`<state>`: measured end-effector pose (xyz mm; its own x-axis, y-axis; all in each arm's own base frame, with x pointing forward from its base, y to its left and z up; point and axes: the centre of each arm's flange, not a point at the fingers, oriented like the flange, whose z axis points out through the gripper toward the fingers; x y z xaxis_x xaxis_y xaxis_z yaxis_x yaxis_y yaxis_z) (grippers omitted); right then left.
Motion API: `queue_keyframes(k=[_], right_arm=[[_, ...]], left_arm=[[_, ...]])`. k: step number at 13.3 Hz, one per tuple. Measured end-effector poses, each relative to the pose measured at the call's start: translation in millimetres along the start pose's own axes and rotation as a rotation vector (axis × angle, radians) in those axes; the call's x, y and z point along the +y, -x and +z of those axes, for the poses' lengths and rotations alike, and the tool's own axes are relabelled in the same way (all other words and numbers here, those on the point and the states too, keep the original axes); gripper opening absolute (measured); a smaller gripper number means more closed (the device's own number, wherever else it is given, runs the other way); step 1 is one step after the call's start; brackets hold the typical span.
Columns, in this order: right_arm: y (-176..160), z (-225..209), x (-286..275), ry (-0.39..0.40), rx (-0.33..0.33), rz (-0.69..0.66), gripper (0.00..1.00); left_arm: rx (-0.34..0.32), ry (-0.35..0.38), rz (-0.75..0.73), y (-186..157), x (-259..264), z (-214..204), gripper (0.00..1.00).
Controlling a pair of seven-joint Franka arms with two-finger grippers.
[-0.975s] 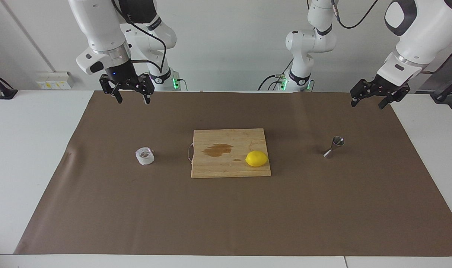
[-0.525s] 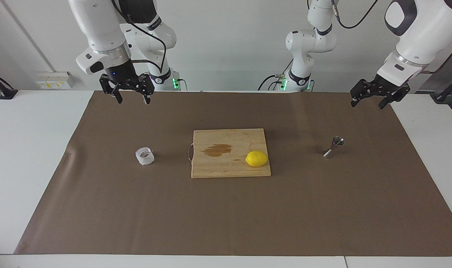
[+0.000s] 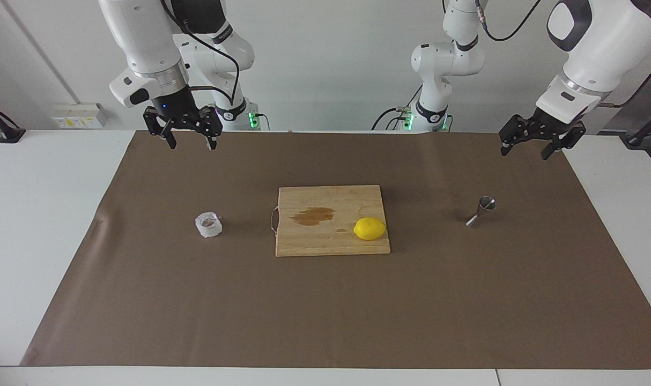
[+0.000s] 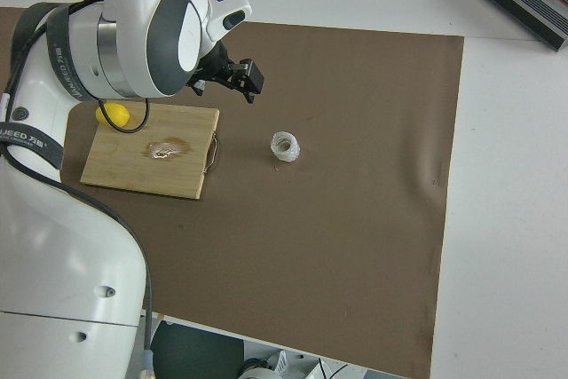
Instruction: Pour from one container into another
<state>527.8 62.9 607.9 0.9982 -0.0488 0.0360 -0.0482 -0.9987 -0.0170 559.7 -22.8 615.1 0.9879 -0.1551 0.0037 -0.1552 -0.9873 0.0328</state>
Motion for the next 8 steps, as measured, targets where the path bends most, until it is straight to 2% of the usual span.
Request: queue_keyframes(k=[2,5,8], right_arm=[[0.0,0.0,0.0,0.000,0.000,0.000,1.00],[0.0,0.0,0.0,0.000,0.000,0.000,1.00],[0.0,0.0,0.0,0.000,0.000,0.000,1.00]], left_arm=[[-0.010,0.022,-0.029,0.5,-11.9,15.2,1.00],[-0.058,0.109,-0.118,5.2,-48.4,48.2,1.00],[-0.096,0.225,-0.217,-4.5,-84.6,92.8,1.00]])
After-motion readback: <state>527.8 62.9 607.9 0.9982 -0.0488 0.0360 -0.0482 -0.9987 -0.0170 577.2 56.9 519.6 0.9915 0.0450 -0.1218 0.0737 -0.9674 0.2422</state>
